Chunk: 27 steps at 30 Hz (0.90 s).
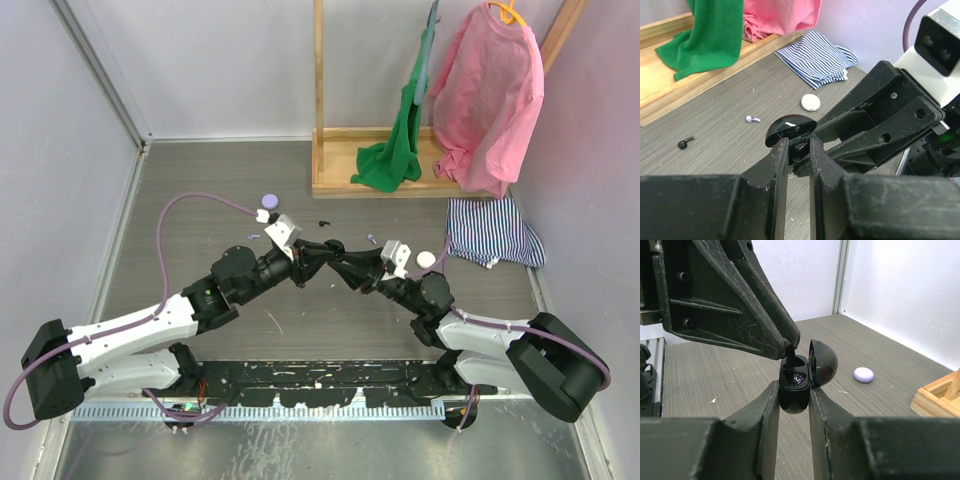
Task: Insert the wireless bluetooth earbuds into the charging case
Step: Place the earbud in the charging case.
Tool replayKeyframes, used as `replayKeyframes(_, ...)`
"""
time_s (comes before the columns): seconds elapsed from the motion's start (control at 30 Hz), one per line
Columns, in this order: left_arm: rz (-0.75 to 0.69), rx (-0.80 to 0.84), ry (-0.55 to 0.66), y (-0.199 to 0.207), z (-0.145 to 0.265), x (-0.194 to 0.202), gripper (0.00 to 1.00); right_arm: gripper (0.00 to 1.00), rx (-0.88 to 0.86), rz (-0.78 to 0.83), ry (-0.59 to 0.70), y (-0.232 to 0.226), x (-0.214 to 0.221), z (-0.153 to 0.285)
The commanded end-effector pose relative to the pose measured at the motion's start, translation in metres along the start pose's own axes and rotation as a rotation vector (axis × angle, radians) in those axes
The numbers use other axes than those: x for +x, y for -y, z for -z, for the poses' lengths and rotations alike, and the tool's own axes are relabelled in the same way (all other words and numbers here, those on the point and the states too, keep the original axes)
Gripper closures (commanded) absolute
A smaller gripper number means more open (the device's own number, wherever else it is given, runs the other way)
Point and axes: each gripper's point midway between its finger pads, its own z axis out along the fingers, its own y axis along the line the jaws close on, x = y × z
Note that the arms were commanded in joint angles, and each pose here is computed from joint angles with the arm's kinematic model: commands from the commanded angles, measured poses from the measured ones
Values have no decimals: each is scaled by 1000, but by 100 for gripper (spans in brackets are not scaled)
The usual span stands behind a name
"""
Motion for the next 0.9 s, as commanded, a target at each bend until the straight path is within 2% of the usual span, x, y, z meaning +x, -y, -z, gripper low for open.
replayKeyframes(0.0,8,30,23,8,1,-19,88,94,8,35,105,2,-28,-4)
replayKeyframes(0.57,26,-49,-29,-4,-8,-8,68,94,12,31,95,2,-20,-1)
replayKeyframes(0.87,72,-128,2,-16,-4,-18,47,94,29,13,87,3,-11,5)
